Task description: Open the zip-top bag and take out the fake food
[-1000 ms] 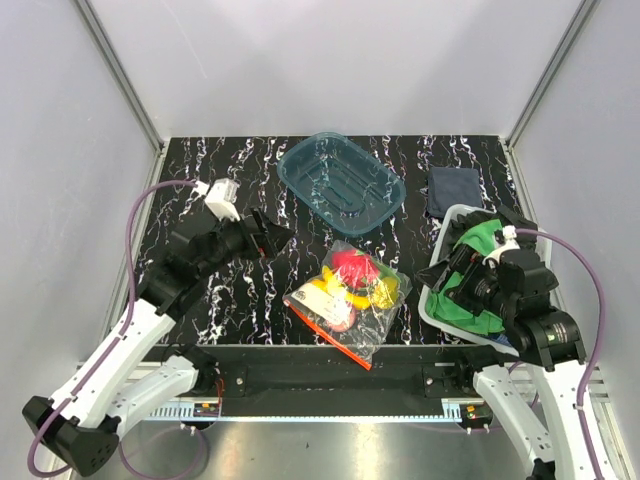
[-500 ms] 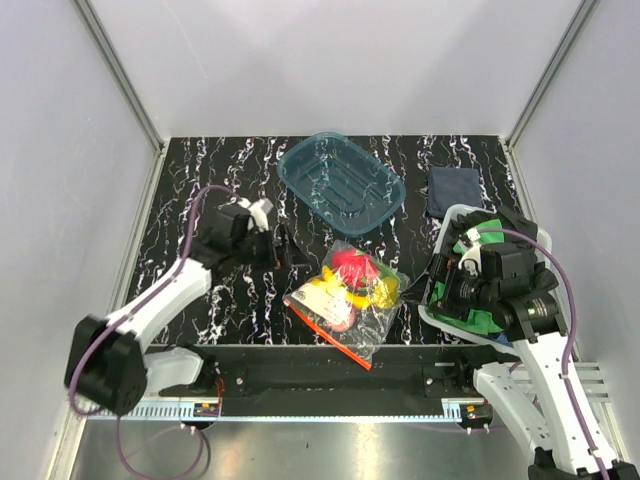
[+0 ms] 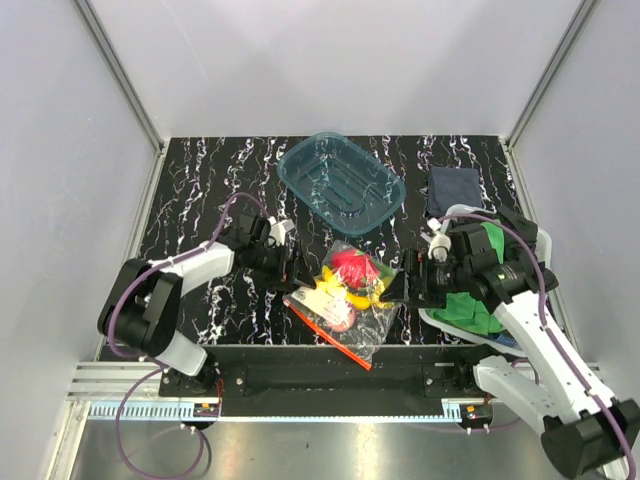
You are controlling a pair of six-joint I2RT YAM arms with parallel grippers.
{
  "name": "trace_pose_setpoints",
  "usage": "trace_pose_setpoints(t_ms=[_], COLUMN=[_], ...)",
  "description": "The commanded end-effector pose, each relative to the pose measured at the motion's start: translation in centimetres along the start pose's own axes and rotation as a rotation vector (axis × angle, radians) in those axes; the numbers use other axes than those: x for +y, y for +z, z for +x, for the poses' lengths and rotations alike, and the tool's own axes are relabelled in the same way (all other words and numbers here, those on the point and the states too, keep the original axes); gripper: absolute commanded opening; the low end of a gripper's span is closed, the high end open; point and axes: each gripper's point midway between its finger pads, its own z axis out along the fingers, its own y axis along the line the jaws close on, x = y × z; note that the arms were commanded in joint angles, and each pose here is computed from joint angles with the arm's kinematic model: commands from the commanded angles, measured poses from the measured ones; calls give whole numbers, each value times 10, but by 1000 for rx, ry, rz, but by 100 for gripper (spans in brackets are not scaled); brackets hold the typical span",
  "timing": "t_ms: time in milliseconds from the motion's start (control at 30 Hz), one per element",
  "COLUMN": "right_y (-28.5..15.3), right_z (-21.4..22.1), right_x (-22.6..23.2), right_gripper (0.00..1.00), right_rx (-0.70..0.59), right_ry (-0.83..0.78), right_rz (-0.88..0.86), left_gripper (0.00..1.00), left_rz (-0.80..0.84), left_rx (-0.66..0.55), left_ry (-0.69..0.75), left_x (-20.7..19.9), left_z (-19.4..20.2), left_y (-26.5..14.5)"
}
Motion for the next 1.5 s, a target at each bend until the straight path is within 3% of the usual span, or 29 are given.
trace_pose_setpoints(t_ms=[0, 67, 200, 233, 333, 467, 567, 667, 700, 733, 1000, 1133, 1467], right_y=[8, 18, 34, 40, 57, 77, 88, 93, 93, 92, 99, 106, 111], right_z=[-2, 3, 5, 7, 17, 27, 34, 30, 24, 19, 5, 4, -17], right_x=[28, 35, 42, 41, 50, 66, 71, 79, 80, 86, 110, 126, 128], right_gripper=[100, 100, 100, 100, 100, 100, 100, 99, 100, 100, 100, 98, 88], right_rx=[21, 55, 64, 80, 116, 107, 98, 49, 17, -2, -103, -130, -267], right_ry=[-148, -183, -237, -234, -265, -348, -418, -492, -511, -528, -727, -813, -942], right_rz=[-65, -69, -48, -40, -41, -32, 20, 67, 91, 93, 186, 209, 365], left_gripper=[99, 99, 87, 75, 61, 35, 31, 16, 4, 1, 0, 0, 0], left_rz=[114, 146, 186, 195, 226, 243, 261, 281, 287, 278, 240, 223, 246], left_rx=[54, 76, 82, 78, 85, 76, 71, 67, 56, 45, -56, -169, -184], left_ry=[24, 5, -11, -8, -41, -75, -104, -138, -139, -156, -394, -486, -790], left_x=[-13, -15, -24, -27, -34, -40, -49, -59, -64, -64, -83, -92, -111], left_z=[7, 17, 23, 23, 27, 27, 27, 28, 28, 26, 12, -2, -12], left_y=[0, 0, -7, -9, -15, -22, -28, -35, -39, -40, -57, -69, -79])
